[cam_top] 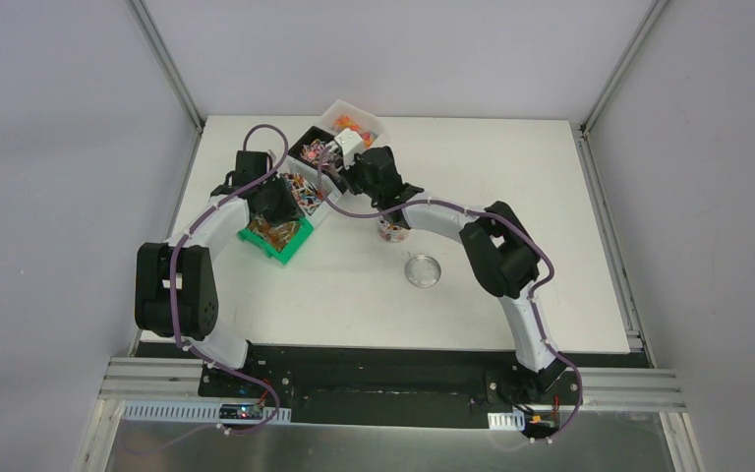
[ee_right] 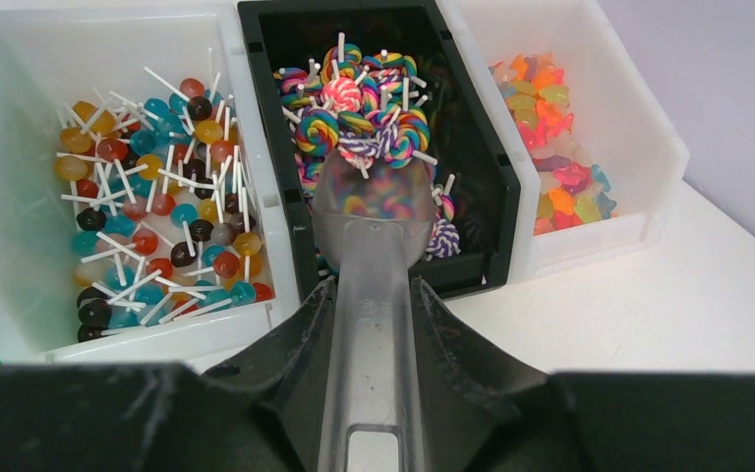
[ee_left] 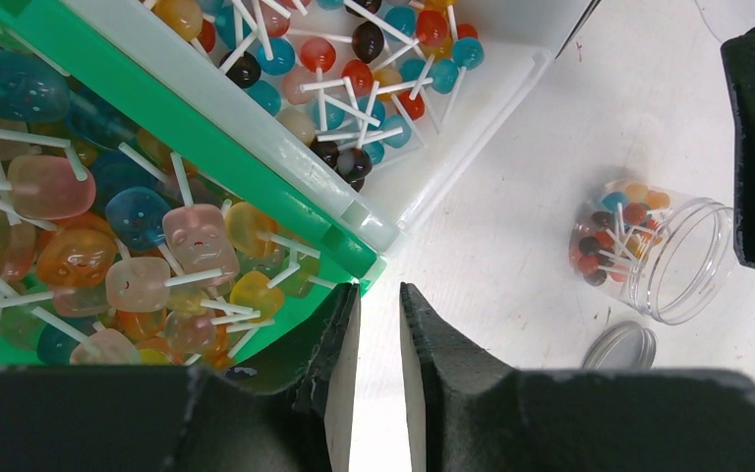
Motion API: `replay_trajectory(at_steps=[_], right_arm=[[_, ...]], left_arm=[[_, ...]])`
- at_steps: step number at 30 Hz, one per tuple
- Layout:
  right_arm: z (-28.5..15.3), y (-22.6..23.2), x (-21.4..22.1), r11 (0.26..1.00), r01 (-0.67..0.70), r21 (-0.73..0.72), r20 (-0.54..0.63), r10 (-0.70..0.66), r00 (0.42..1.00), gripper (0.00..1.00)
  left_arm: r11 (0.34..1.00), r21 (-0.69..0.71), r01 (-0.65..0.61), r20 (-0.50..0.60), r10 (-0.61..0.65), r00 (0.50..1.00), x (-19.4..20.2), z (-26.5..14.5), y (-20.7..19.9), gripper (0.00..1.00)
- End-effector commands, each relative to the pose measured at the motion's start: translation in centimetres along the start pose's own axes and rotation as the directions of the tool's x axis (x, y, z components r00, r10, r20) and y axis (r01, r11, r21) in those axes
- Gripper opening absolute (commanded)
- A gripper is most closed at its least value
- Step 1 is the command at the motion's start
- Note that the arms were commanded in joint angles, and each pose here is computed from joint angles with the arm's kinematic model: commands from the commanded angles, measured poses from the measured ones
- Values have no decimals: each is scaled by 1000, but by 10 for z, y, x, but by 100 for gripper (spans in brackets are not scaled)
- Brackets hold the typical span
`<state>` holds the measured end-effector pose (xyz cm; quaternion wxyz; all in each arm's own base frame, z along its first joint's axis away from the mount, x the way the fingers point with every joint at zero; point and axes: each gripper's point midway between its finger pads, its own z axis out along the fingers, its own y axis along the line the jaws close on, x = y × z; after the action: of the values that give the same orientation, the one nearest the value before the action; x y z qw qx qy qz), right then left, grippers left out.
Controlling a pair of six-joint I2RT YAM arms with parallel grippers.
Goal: Pack the candies
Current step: Scoop the fake candies from the storage box.
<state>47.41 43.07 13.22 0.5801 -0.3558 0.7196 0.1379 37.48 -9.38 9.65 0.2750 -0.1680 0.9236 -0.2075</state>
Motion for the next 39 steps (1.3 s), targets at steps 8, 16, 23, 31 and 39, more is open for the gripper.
replay_trajectory(at_steps=[8,16,23,31,39], right_arm=[[-16,25,-6,984,-115,-136,121,132,984,0],[-12,27,-3,983,-122,-136,142,141,980,0],[-6,27,4,982,-145,-125,148,163,975,0],[-11,27,-2,975,-181,-132,234,208,950,0],[-13,22,-2,975,-183,-127,272,211,939,0]], left_arm=[[999,33,-23,33,22,999,-8,-3,-8,22],[999,33,-21,33,20,999,-7,-4,-8,22],[999,35,-15,27,14,1000,-5,-3,-8,21],[999,37,-15,30,14,999,-6,-4,-8,21],[999,38,-14,32,13,999,-6,-4,-9,22]])
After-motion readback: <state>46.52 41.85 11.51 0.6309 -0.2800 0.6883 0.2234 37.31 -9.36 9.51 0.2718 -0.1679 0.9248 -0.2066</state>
